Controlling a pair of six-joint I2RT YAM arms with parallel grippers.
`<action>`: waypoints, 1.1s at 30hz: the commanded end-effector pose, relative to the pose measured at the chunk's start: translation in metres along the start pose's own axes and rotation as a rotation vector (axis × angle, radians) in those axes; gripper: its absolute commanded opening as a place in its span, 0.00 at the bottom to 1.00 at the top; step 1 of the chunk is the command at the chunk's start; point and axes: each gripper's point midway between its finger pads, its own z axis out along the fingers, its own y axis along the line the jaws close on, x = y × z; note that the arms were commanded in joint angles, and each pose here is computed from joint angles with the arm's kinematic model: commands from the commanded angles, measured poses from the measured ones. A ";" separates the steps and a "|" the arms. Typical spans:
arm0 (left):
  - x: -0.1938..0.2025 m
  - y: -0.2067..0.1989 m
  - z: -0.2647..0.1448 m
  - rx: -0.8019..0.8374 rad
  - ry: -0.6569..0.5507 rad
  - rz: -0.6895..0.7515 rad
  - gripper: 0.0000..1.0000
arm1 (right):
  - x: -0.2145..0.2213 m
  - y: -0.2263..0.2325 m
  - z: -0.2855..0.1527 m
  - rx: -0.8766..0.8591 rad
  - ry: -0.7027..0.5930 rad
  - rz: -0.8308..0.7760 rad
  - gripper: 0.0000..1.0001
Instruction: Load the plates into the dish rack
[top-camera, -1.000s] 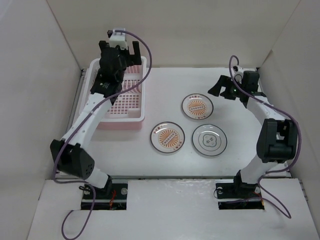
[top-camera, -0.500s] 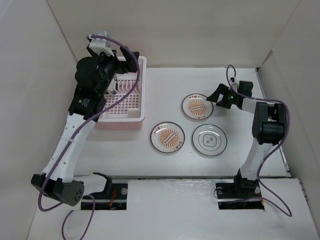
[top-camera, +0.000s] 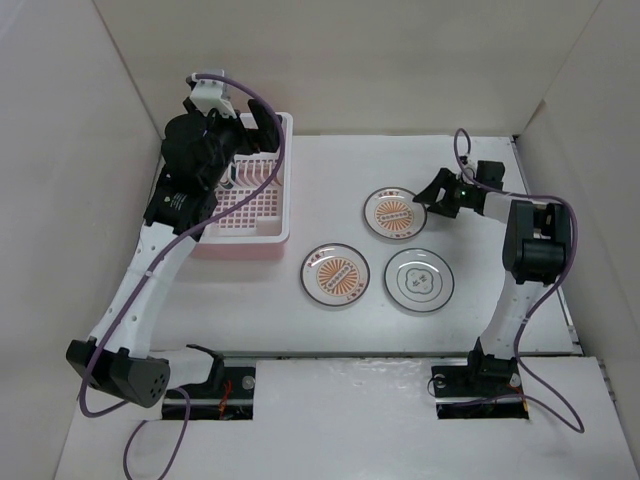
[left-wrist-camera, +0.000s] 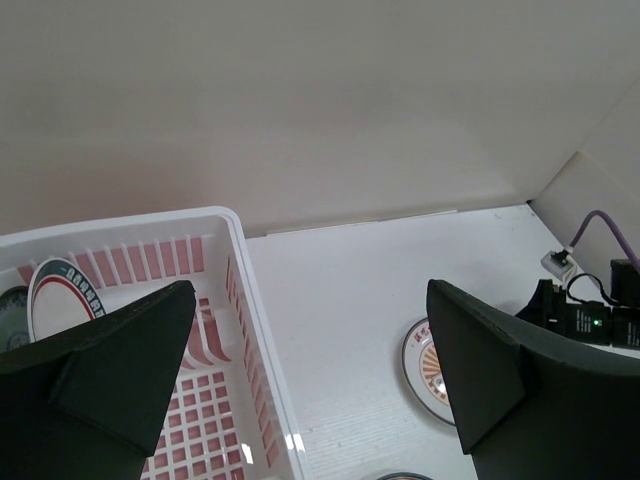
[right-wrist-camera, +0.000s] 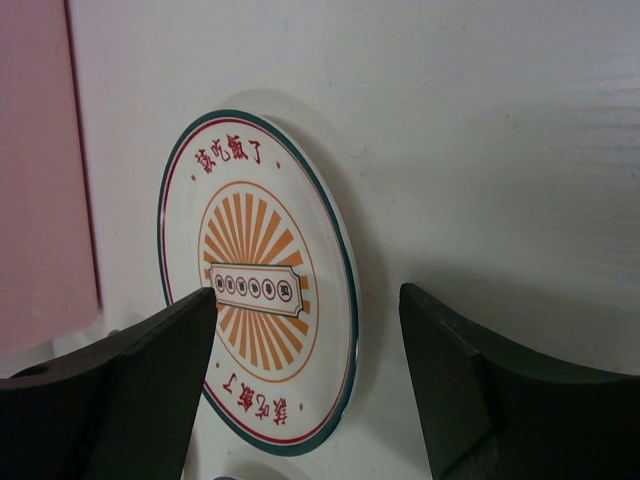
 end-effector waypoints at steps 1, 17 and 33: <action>-0.012 -0.006 -0.002 0.024 -0.043 -0.004 1.00 | 0.016 -0.012 0.000 0.051 0.072 0.045 0.78; -0.017 -0.011 -0.005 0.047 -0.057 -0.003 1.00 | 0.036 -0.016 -0.004 0.118 0.171 0.057 0.62; -0.011 -0.011 -0.003 0.052 -0.037 -0.003 1.00 | 0.030 -0.016 -0.001 0.116 0.199 0.059 0.30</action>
